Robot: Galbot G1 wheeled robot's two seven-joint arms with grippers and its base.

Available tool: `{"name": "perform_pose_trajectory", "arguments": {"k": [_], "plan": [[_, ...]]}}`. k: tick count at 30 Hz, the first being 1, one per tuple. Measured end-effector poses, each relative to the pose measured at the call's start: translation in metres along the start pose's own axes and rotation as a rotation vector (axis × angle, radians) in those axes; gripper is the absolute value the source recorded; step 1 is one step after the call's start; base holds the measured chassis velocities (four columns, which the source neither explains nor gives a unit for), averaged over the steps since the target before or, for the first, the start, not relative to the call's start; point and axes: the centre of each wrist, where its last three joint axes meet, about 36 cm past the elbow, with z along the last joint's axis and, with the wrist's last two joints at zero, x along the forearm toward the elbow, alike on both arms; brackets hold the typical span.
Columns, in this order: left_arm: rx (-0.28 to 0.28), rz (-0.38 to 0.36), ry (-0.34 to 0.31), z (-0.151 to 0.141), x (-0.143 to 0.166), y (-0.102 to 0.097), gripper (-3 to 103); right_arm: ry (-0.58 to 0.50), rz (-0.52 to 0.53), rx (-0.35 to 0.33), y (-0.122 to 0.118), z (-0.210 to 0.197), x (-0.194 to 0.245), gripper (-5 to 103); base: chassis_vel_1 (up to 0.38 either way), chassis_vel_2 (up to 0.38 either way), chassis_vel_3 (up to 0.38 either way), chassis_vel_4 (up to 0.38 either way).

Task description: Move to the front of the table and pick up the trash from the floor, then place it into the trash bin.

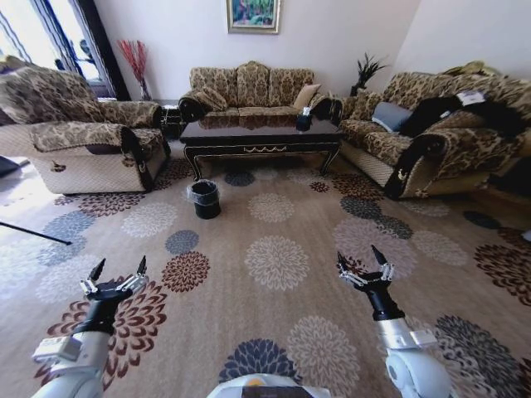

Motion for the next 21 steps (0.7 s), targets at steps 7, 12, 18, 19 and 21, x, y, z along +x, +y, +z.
{"name": "perform_pose_trajectory", "arguments": {"k": [7,12,18,19,21], "plan": [[0.0,0.0,0.0,0.0,0.0,0.0,100,0.0,0.0,0.0,0.0,0.0,0.0,100,0.0,0.0,0.0,0.0],[0.0,0.0,0.0,0.0,0.0,0.0,100,0.0,0.0,0.0,0.0,0.0,0.0,100,0.0,0.0,0.0,0.0],[0.0,0.0,0.0,0.0,0.0,0.0,100,0.0,0.0,0.0,0.0,0.0,0.0,100,0.0,0.0,0.0,0.0],[0.0,0.0,0.0,0.0,0.0,0.0,100,0.0,0.0,0.0,0.0,0.0,0.0,100,0.0,0.0,0.0,0.0],[0.0,0.0,0.0,0.0,0.0,0.0,100,0.0,0.0,0.0,0.0,0.0,0.0,100,0.0,0.0,0.0,0.0]]}}
